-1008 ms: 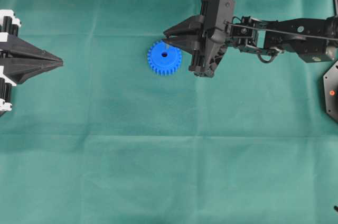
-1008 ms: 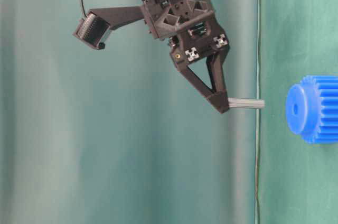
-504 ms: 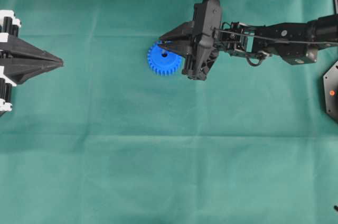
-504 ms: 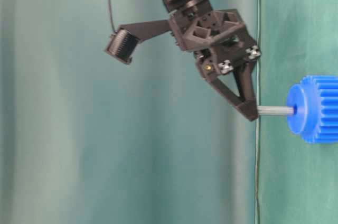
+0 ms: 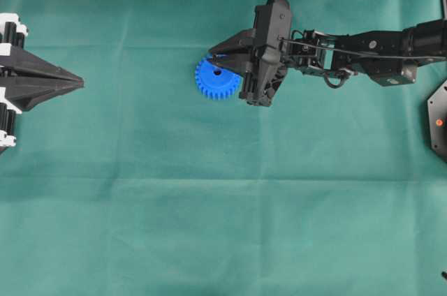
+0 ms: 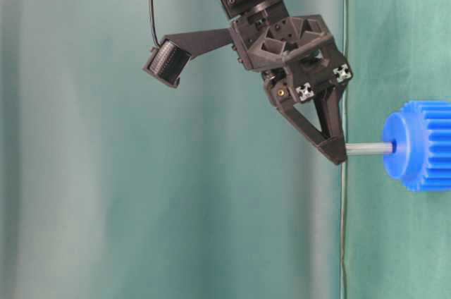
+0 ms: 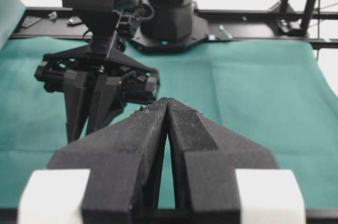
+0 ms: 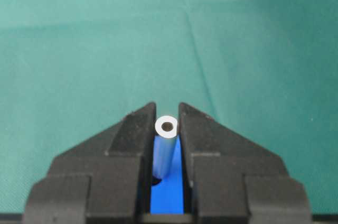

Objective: Insert the shaft placed at a random location into the center hole of the medium gear at another random location.
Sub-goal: 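Align the shaft over the gear's center hole and press it down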

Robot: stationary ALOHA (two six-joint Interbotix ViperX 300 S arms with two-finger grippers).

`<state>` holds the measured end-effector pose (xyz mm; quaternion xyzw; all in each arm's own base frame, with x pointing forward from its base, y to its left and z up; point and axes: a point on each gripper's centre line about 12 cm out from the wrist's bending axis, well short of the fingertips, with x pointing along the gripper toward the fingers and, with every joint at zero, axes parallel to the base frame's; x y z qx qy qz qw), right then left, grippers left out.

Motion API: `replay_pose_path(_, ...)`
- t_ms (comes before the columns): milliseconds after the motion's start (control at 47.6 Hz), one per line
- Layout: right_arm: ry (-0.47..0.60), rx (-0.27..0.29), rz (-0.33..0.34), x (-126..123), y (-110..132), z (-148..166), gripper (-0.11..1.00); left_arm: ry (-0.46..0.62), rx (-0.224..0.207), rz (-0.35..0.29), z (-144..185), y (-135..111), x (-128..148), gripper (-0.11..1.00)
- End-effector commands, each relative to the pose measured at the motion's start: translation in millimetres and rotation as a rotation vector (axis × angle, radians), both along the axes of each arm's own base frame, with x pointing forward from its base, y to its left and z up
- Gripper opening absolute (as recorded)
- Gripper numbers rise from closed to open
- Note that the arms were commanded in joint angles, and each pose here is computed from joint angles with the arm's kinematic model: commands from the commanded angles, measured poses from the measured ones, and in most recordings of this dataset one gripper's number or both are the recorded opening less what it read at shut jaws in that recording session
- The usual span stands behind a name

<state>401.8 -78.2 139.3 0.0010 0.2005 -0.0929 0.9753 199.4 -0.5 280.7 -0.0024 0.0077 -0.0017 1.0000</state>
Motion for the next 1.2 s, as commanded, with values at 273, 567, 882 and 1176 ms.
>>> replay_pose_path(273,-0.064,-0.023,0.005,-3,1,36,0.14,-0.009,0.000,-0.002,4,0,2,0.00)
replay_pose_path(567,-0.051,-0.017,0.013,-2,5,30,0.14,-0.011,0.000,-0.002,5,0,2,0.00)
replay_pose_path(882,-0.025,-0.010,0.011,3,4,6,0.14,-0.009,0.000,-0.002,4,0,2,0.00)
replay_pose_path(1176,-0.013,-0.004,0.007,4,3,-7,0.14,-0.009,0.001,-0.002,4,0,2,0.00)
